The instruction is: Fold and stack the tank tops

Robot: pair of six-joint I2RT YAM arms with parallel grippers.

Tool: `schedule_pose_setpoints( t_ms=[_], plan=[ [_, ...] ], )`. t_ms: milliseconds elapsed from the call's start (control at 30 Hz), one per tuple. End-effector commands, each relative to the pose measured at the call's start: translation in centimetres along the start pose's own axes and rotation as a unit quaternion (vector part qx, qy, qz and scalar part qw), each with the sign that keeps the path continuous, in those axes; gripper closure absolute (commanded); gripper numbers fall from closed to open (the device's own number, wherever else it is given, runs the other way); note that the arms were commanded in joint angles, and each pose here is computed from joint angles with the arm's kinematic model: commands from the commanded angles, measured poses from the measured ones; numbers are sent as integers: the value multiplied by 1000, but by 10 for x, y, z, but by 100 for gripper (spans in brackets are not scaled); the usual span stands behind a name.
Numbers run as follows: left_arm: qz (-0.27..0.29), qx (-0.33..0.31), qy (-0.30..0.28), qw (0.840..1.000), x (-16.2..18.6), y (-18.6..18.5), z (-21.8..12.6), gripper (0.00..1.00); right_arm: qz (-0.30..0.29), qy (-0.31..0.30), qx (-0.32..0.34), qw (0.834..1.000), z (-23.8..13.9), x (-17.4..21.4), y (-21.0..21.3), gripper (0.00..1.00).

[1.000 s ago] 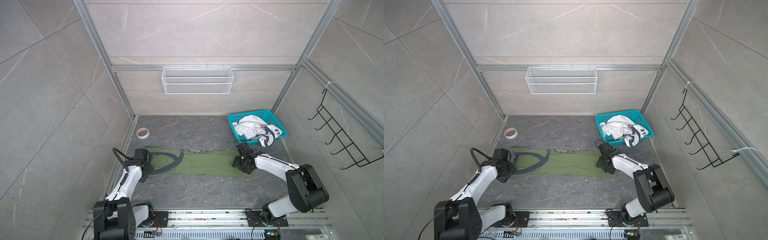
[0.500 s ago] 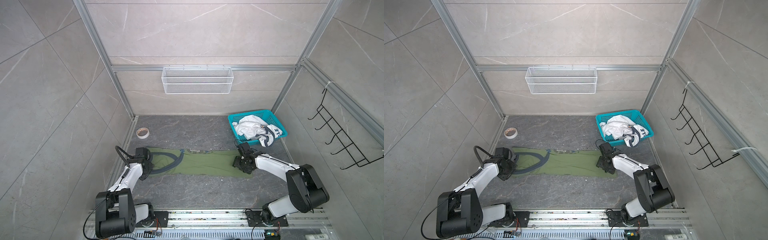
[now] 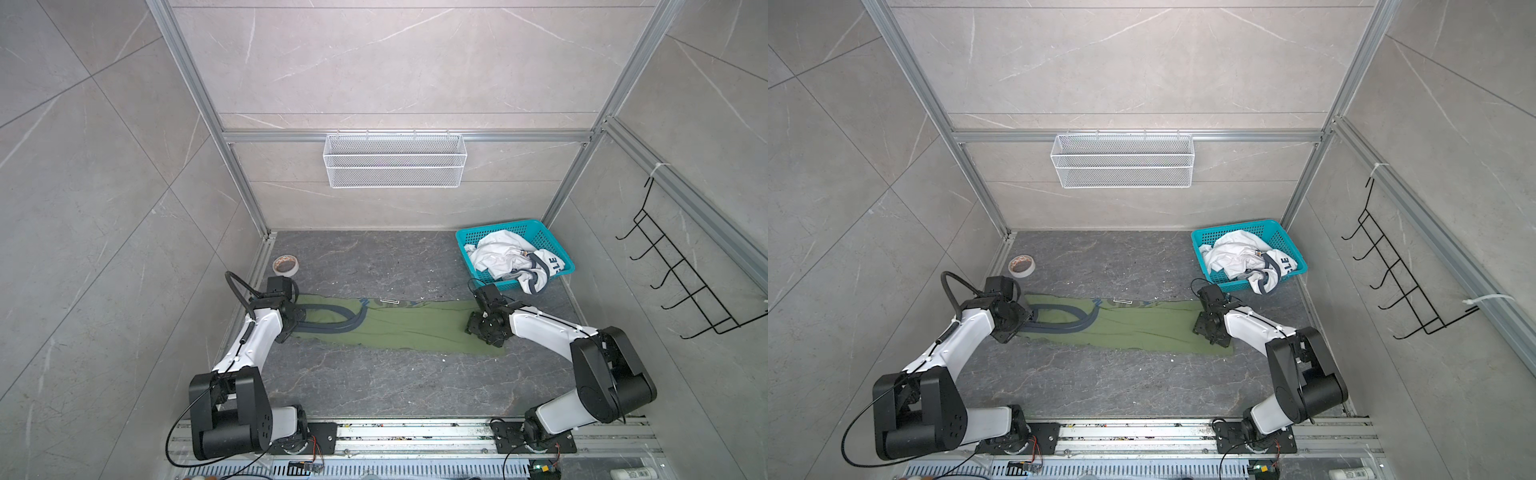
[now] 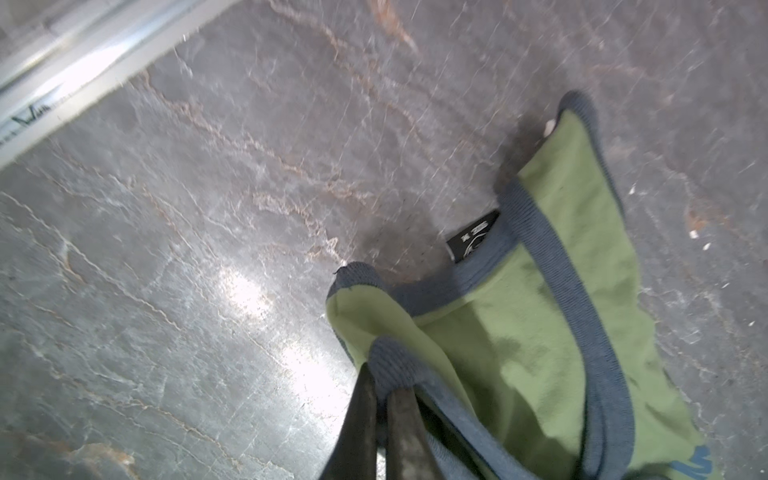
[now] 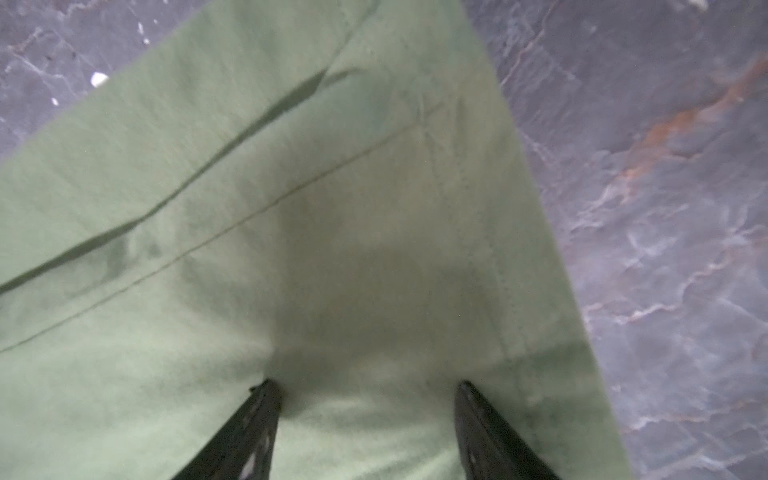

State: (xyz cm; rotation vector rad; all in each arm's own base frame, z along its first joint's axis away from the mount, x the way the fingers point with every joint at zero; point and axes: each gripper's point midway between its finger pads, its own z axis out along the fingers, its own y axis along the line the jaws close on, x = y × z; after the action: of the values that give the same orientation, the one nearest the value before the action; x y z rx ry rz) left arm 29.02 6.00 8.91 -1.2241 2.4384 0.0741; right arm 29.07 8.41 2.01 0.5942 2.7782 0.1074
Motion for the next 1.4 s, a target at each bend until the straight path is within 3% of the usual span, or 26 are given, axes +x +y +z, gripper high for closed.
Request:
schedule_pose_setpoints(
  t_ms=[0,167,300,333,533,700,833,967,1200,1367],
  plan=[
    [21,-41,1,999,-9,8,2,100,-6,17,40,999,9,6,-17,31],
    [25,-65,28,997,-4,5,26,100,-7,18,37,999,9,5,-14,31],
    [22,-76,49,996,3,7,44,93,-12,16,22,1000,4,2,-7,31],
    [21,-78,51,995,3,8,45,88,-15,14,16,1000,2,0,-5,31],
    [8,-71,-1,997,-16,12,15,42,-45,-10,-12,999,-27,-11,5,29],
    [-9,-49,-68,996,-33,23,-31,17,-70,-28,-35,997,-52,-16,11,27],
    [-9,-8,-84,996,-27,17,-58,12,-86,-37,-49,994,-65,-18,16,26],
    [59,41,-48,996,13,-30,-61,13,-99,-27,-64,993,-62,-19,27,25],
    [185,76,50,978,107,-114,-26,13,-107,18,-56,993,-34,-17,42,26],
    [230,49,78,969,133,-139,9,16,-105,56,-21,993,-11,-7,35,27]
  ],
)
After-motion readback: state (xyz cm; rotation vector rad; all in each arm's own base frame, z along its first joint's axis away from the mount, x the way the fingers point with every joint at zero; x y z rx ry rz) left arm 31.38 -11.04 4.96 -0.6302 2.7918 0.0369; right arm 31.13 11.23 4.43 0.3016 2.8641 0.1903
